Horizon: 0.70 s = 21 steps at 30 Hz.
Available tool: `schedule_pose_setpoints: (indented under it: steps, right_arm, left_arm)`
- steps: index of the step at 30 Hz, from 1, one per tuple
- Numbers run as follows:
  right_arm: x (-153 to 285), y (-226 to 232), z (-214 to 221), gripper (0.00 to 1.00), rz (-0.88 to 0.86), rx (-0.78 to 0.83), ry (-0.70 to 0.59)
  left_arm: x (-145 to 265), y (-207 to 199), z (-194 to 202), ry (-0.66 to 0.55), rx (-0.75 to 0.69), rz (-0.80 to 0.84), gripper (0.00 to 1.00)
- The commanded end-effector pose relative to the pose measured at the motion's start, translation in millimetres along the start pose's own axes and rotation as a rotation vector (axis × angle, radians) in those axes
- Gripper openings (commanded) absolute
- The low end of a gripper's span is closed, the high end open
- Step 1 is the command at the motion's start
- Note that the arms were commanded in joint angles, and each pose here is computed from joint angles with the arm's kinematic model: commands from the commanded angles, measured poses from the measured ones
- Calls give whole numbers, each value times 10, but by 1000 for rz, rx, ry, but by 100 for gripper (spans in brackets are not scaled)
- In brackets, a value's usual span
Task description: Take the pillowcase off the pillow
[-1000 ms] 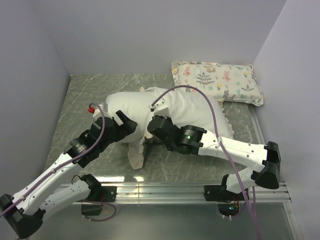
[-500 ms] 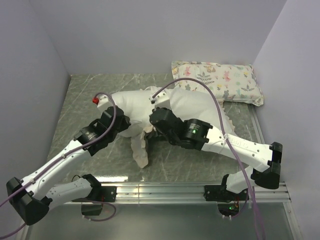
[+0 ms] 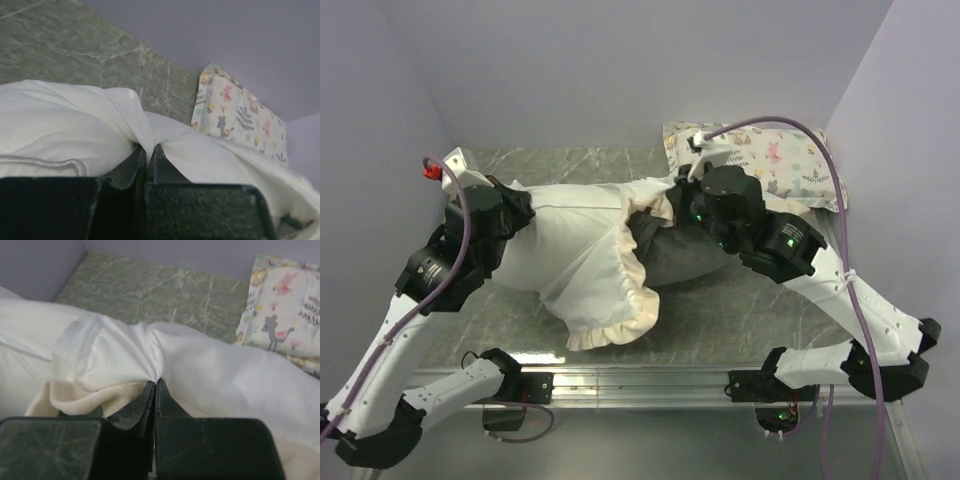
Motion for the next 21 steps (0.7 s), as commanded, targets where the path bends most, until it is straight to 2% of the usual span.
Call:
schedule_pose_setpoints:
  steps: [1,2,4,5,7,8,10,16,18,19,21]
  right_arm:
    - [-6,-353,3,0,14,-105,-57]
    - [-143,-461,291,0,35,-112,0]
    - [-330,-701,466,0,57,-152,34]
    - [-428,-788,675,0,70,-163,81]
    - [-586,-971,801,0,88,-190,108]
    - [-625,-1008,841,0,94,-188,117]
    - [-709,-1057,868,0,111,-179,135]
    - [-852,-819,365,0,39,-151,101]
    - [-874,-743,277,16,18,-127,89]
    - [-911,-715,262,38,14,-115,92]
    - [-883,-597,94,55,-24,-77,47]
  left_arm:
    - [-298,416,-151,-52,-54,-128,0]
    - [-444,649,-120,-18,-47,-156,0]
    - [-629,897,-69,19,-28,-196,0]
    - [-754,1212,-90,17,0,-265,0]
    - [-932,1439,78,105,47,-265,0]
    - [-994,1682,89,100,74,-308,0]
    - [-1066,1803,144,112,81,-321,0]
    - [-1348,1914,233,185,93,-347,1]
    - [-1419,1887,172,177,93,-341,1]
    - [-1487,1925,208,194,94,-353,2]
    - [-1566,1910,171,201,91,-355,4]
Point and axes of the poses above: each gripper's point midway between its finger pads, its own x axis back along the fingers, its own y axis along the line the jaws close on, z = x × y, the point moved 1 cm from there along x, back along the fingers, and after that the axes turned 1 degree about x, right-handed, at the moved point
